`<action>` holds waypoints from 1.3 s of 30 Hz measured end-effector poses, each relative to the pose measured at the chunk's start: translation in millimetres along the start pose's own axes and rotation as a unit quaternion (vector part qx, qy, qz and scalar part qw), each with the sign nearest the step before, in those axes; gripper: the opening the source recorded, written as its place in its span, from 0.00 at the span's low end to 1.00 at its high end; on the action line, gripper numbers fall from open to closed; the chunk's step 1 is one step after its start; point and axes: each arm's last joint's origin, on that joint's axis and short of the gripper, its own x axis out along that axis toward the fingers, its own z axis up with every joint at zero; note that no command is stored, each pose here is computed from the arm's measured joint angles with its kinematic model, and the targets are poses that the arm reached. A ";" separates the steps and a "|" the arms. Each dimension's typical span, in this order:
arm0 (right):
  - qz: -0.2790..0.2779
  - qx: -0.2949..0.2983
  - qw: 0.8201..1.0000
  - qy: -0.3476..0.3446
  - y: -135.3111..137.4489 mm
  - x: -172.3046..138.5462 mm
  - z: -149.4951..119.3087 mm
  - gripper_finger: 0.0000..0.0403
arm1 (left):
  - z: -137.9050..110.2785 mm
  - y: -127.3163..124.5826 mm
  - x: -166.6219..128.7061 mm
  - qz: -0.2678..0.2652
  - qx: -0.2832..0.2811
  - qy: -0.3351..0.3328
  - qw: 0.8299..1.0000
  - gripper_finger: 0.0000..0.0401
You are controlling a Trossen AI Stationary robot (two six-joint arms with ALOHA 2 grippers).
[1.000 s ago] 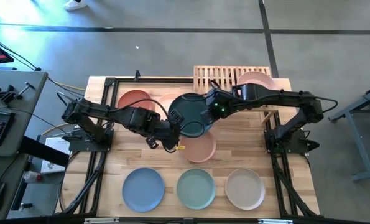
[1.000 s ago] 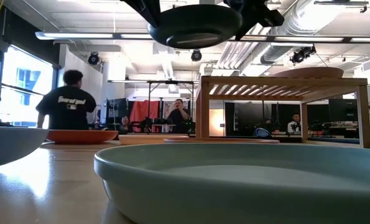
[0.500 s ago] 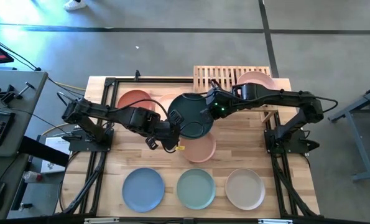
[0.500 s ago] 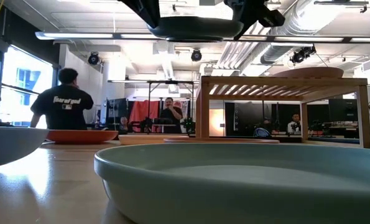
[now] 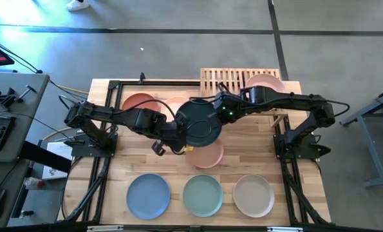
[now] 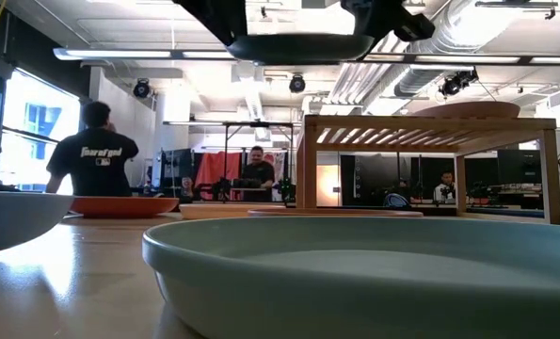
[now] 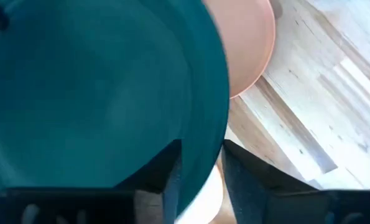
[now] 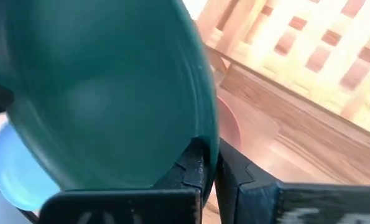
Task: Place and stack plates onto a shelf
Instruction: Stack the green plate on top of the light pink plate on the shelf
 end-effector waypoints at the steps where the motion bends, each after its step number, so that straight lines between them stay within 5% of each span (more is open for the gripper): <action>1: -0.005 -0.001 1.000 0.004 -0.9 0.1 -0.8 0.00 | 0.0 0.1 0.0 0.001 -0.010 0.000 1.000 0.28; 16: -0.060 -0.004 0.998 0.018 -27.3 -21.0 -3.7 0.00 | 0.3 -2.3 -0.7 0.000 -0.082 0.006 0.997 0.33; 26: -0.039 -0.005 0.998 -0.048 -72.2 -76.6 0.4 0.00 | -10.5 10.5 4.4 0.006 -0.134 0.018 0.991 0.33; 39: -0.091 0.030 0.985 -0.144 -145.2 -129.6 2.3 0.00 | -39.7 40.6 15.6 0.022 -0.217 0.045 0.975 0.33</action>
